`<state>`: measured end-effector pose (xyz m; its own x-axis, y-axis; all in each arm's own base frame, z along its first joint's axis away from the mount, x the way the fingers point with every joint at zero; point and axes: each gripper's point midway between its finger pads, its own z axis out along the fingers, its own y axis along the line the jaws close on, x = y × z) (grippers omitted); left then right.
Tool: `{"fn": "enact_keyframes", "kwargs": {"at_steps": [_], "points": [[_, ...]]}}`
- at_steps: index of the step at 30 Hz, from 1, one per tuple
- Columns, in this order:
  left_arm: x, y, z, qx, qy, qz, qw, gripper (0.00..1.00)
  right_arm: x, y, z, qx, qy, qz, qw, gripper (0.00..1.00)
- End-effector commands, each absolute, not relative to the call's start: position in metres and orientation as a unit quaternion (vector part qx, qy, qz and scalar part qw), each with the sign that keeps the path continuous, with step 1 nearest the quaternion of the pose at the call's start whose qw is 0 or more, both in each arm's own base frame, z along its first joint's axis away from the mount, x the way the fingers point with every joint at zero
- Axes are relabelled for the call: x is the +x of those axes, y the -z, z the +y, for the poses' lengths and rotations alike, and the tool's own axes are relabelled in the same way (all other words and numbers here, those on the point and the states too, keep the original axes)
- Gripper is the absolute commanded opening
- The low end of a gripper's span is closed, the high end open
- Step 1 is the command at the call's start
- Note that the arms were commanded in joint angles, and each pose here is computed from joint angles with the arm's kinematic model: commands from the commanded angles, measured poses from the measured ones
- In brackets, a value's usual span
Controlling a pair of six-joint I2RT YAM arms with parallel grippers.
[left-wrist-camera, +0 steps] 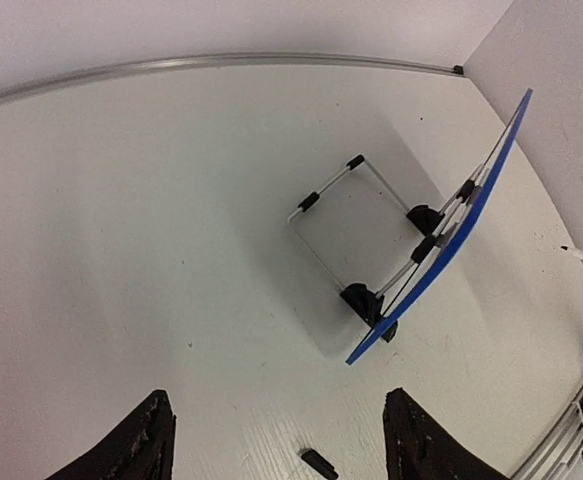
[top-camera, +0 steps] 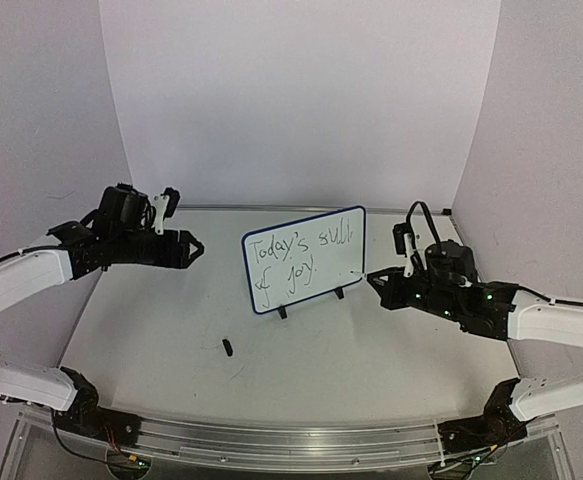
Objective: Write a sentence on the whiteboard
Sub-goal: Adjust the pen cap at the center of the board.
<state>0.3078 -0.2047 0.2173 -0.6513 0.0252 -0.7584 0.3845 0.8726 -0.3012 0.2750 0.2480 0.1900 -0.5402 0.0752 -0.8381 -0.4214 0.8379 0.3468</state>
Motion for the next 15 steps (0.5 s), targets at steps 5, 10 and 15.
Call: {"fn": "enact_keyframes", "kwargs": {"at_steps": [5,10,15], "points": [[0.284,-0.139,-0.211,-0.049,0.329,0.887,0.321,0.67,0.269,-0.202,0.226,-0.019,-0.297,0.824,0.482,0.00],[0.261,-0.099,-0.216,-0.077,0.321,0.903,0.276,0.67,0.264,-0.204,0.222,-0.015,-0.305,0.819,0.485,0.00],[0.231,-0.062,-0.241,-0.077,0.326,0.918,0.214,0.67,0.264,-0.208,0.216,-0.012,-0.299,0.814,0.497,0.00]]}}
